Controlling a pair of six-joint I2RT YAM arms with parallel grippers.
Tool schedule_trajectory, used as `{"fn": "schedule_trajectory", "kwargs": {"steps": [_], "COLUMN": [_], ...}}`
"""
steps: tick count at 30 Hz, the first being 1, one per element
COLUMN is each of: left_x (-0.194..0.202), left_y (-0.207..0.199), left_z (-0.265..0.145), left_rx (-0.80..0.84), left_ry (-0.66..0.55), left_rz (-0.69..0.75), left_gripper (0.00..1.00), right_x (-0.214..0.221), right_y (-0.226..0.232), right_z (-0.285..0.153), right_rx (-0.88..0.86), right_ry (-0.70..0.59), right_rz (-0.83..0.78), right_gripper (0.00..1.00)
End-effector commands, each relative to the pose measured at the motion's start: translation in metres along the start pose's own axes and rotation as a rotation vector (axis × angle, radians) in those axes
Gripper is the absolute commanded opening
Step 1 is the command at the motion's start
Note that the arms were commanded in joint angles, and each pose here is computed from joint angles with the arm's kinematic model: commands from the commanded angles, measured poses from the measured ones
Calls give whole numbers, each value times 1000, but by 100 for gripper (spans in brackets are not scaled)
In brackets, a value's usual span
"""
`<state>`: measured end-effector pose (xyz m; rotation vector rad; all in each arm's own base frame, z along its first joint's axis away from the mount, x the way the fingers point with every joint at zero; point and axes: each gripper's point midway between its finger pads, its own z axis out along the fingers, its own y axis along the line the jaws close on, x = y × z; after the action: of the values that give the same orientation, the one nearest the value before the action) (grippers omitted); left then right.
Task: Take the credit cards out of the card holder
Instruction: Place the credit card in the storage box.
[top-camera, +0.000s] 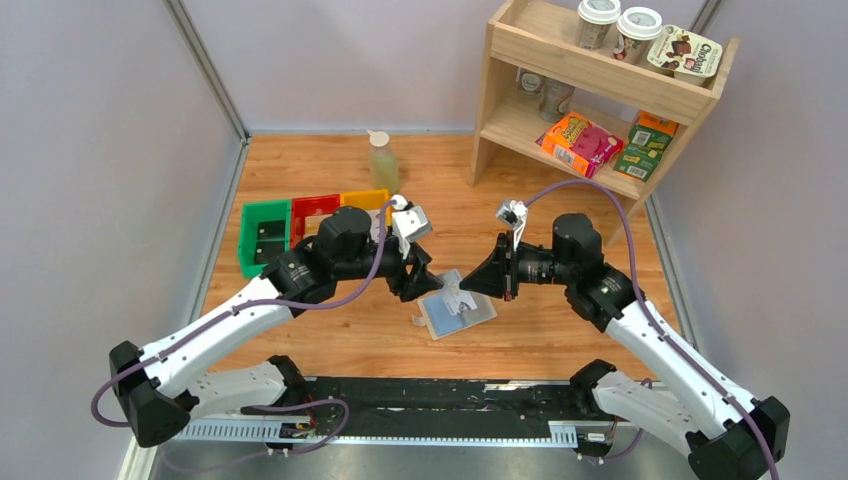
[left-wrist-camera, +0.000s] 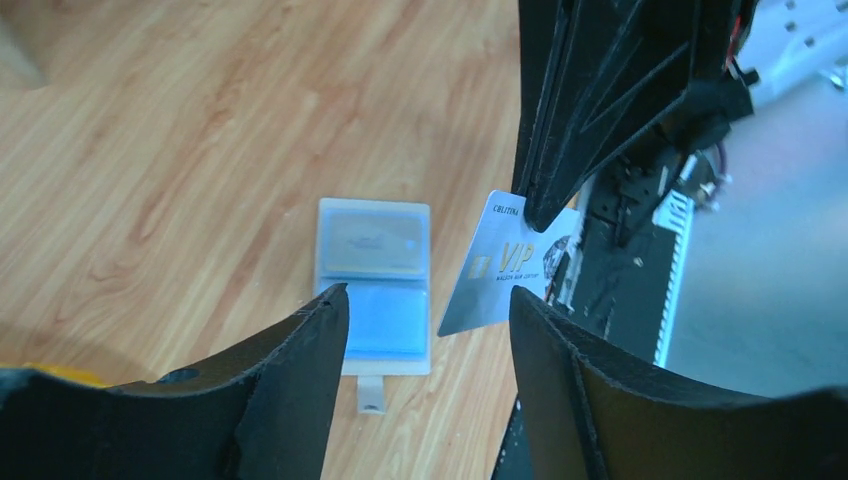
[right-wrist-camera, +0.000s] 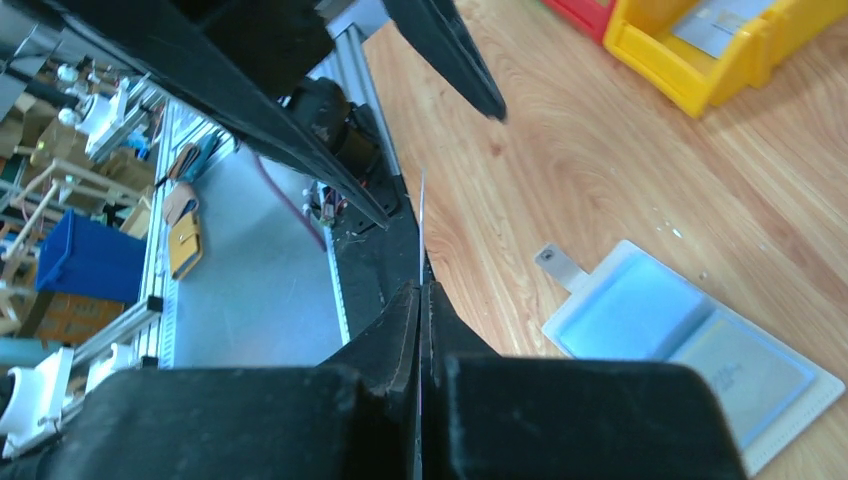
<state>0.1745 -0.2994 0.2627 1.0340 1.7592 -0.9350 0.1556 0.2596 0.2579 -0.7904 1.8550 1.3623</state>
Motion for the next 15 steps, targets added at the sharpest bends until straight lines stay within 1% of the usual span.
{"fn": "schedule_trajectory", "kwargs": {"steps": [1,3,5,6,7,8,9,10,11,12,13,14,15], "left_x": [-5,-3,-1,0,1,1,3,3,3,4,3,2,3], "left_y": [-30,-34,-39,-43,-44,-46,-47,-48,-48,-48,-49,-47,-45], "left_z": [-2,-1,0,0,2,3,3,4,4,5,5,5,5], "left_rx": [192,222,255,281,292,310,318,329,332,332,335,327,315], "left_ry": [17,28,40,46,53,59,67,71,73,77,72,70,69], "left_rz": [85,79,72,68,64,59,54,52,48,44,46,42,36], "left_gripper": [65,61,55,49,46,37,33,23,18,8,3,0,0], "right_x": [-17,-16,-15,-15,-15,-15,-15,-16,-16,-17,-17,-17,-18], "right_y": [33,38,43,45,46,46,46,46,45,45,43,41,39], "right_z": [-5,-5,-5,-5,-4,-4,-4,-4,-3,-3,-2,-2,-2], "right_rx": [-118,-137,-156,-163,-169,-168,-169,-168,-167,-164,-153,-141,-123], "right_ry": [-35,-33,-28,-27,-26,-25,-23,-23,-17,-14,-9,-4,-1], "right_rz": [-148,-165,-179,-187,-192,-193,-193,-194,-192,-191,-187,-184,-182], "right_gripper": [0,1,1,1,1,1,1,1,2,3,5,7,15]}}
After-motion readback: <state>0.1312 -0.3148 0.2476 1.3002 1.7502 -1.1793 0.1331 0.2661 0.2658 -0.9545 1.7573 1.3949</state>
